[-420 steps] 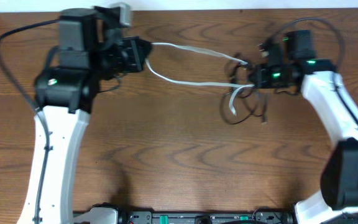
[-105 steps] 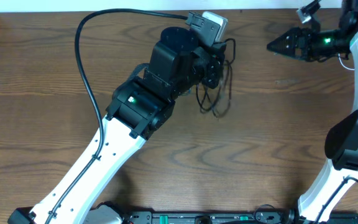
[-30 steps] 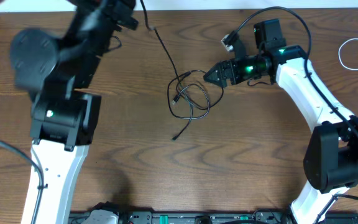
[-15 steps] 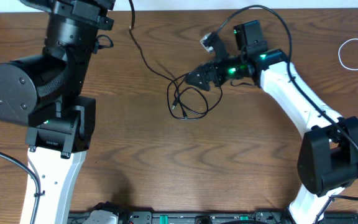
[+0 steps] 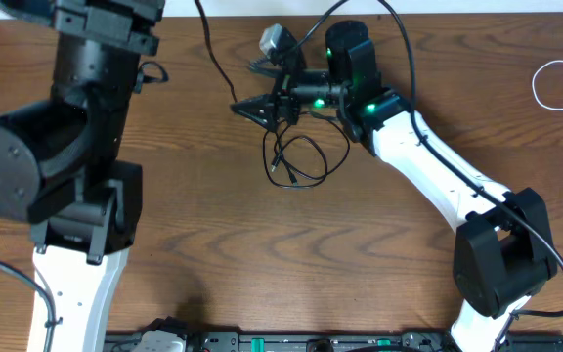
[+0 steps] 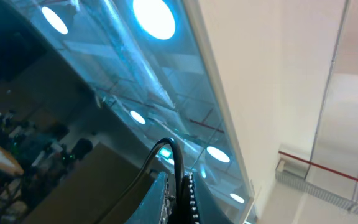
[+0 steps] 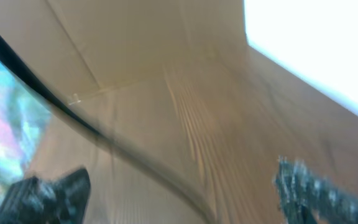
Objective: Untangle cables
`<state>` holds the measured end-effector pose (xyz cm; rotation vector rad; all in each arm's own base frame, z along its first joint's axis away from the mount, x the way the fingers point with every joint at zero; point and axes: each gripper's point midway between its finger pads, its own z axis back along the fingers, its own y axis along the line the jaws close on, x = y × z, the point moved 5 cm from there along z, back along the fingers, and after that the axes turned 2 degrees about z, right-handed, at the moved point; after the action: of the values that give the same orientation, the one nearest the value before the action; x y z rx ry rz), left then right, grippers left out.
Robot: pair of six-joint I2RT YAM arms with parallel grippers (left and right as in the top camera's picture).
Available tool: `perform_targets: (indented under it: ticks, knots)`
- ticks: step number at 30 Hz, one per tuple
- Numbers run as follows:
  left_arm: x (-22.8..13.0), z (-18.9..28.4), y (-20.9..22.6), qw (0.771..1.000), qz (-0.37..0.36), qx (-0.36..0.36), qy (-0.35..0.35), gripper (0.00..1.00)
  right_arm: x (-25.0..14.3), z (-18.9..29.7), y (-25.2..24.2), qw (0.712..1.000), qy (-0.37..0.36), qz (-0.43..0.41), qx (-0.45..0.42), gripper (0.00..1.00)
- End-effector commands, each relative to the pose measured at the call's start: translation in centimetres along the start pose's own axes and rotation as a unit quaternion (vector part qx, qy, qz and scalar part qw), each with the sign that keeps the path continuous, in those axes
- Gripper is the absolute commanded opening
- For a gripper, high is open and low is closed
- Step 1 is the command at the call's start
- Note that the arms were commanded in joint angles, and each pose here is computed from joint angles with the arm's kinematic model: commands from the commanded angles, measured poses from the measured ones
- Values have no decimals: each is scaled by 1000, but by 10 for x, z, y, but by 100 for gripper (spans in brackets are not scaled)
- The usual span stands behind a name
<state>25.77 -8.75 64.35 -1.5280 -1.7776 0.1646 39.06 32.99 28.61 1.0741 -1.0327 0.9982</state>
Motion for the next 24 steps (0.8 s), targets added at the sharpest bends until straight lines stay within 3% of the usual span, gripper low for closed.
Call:
perform_targets:
  ticks: [1, 9, 16, 21, 23, 24]
  knots:
    - [18, 8, -37, 999, -5, -38, -24, 7, 22, 2, 18, 997, -34, -18, 63, 90]
    - [13, 9, -38, 999, -3, -35, -4, 7, 71, 12, 41, 985, -125, 0, 120, 83]
    - [11, 8, -32, 1000, 0, -24, 2, 7, 72, -4, 72, 978, -118, -5, 171, 72]
    - [8, 7, -26, 1000, 4, -11, 9, 7, 74, -10, 72, 979, -129, -10, 155, 69]
    - [7, 8, -25, 1000, 5, -7, 10, 8, 75, -10, 71, 980, -131, -11, 150, 63]
    - [7, 8, -24, 1000, 5, -6, 11, 8, 75, -10, 71, 980, -132, -12, 149, 53]
